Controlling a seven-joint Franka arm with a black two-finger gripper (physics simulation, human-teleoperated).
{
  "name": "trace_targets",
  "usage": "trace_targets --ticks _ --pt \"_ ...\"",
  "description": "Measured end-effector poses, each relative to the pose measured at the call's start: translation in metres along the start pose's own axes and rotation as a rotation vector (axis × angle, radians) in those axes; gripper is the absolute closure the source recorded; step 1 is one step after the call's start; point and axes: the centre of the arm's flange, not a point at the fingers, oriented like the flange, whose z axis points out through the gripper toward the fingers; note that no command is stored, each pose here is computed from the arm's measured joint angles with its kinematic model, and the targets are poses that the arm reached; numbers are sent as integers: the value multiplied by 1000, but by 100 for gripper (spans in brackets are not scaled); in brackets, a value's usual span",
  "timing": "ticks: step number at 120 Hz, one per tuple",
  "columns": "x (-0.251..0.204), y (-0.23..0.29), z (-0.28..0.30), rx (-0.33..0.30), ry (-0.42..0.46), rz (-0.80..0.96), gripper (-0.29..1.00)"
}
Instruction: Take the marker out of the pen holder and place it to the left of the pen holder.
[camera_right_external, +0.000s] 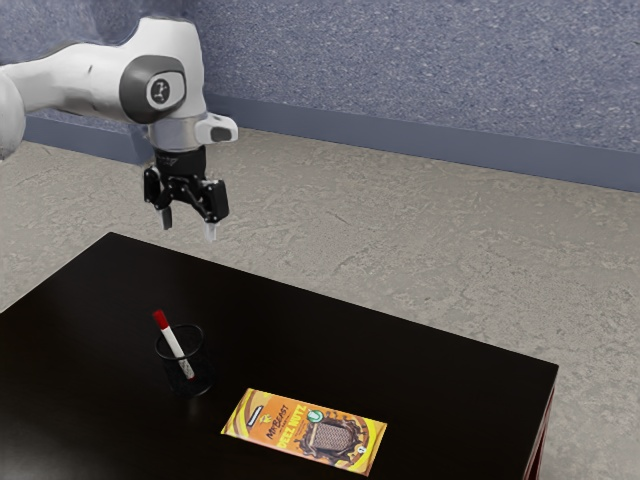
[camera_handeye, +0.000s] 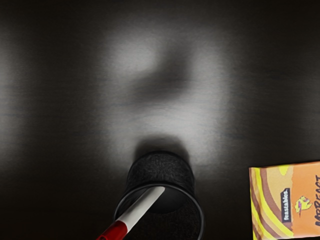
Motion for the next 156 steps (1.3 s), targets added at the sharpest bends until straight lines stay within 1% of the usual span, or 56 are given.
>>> trace_targets --ticks 19,37,45,57,68,81,100,121,135,156 --pt "13 2 58 -48 -35 -15 0" --pt "25 4 86 -71 -35 -27 0" --pt "27 0 88 -75 -22 -34 0" --pt "15 -19 75 -87 12 -60 0" --pt "6 -38 83 -97 16 -84 0" --pt "3 -48 84 -103 31 -91 0" --pt "-19 -56 95 -115 35 -93 0" --pt "-20 -90 115 -118 27 -133 0" --pt "-19 -90 118 -128 37 -125 0" --pt "-32 -84 135 -167 31 -123 0"
